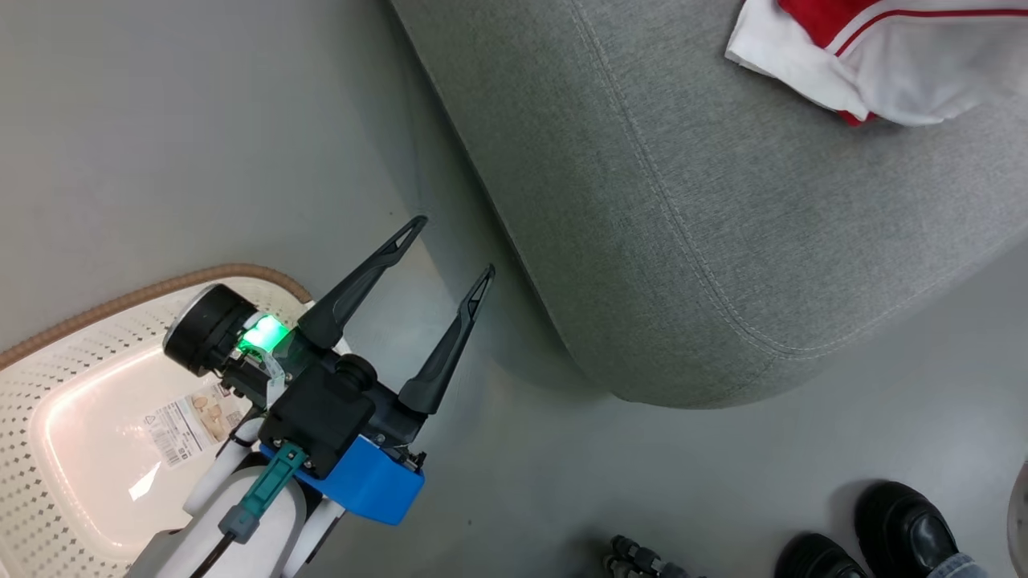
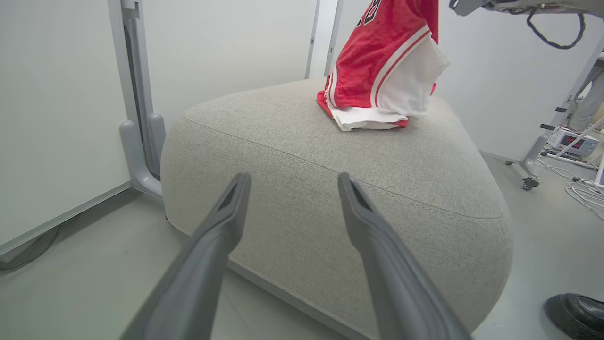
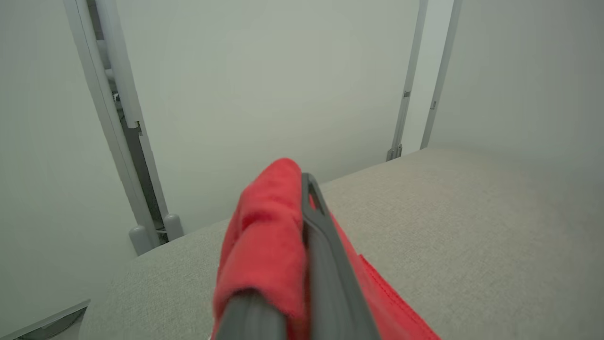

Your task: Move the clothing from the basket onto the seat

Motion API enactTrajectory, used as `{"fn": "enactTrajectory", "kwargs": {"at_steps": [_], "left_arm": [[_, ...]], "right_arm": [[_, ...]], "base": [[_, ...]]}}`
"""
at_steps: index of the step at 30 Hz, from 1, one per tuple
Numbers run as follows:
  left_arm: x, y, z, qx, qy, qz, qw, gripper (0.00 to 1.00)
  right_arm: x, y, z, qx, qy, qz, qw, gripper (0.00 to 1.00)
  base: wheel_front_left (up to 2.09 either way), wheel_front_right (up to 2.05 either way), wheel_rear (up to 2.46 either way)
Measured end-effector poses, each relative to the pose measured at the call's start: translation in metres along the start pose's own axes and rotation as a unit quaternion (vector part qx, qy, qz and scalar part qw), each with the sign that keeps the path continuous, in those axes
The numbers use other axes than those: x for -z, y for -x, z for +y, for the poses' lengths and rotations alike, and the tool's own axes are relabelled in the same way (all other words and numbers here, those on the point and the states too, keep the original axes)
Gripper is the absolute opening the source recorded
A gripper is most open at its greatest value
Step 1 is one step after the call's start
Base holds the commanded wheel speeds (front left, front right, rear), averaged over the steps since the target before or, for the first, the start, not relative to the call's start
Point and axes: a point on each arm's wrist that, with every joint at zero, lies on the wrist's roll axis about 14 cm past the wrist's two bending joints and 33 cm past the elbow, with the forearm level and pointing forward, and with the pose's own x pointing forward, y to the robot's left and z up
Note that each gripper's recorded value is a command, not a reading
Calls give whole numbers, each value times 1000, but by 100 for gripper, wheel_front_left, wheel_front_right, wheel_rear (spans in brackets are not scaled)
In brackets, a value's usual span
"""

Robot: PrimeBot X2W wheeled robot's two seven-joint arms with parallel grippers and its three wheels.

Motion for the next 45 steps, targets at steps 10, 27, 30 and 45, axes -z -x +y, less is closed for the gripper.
{"fn": "enactTrajectory", "kwargs": {"at_steps": [10, 27, 30, 45], "left_arm": [[14, 13, 19, -20, 3, 12, 1000, 100], [16, 16, 21, -26, 3, 14, 1000, 100], [16, 16, 19, -26, 3, 14, 1000, 100], [0, 17, 18, -42, -3, -4, 999, 100]], "right_arm": [[109, 17, 1, 29, 8, 112, 993, 0], [142, 28, 2, 29, 36, 165, 985, 100], [141, 27, 3, 33, 26, 162, 986, 100], [136, 41, 18, 11, 8, 156, 988, 100]], "base": [[0, 0, 0], [0, 0, 0], [0, 0, 0], [0, 0, 0]]}}
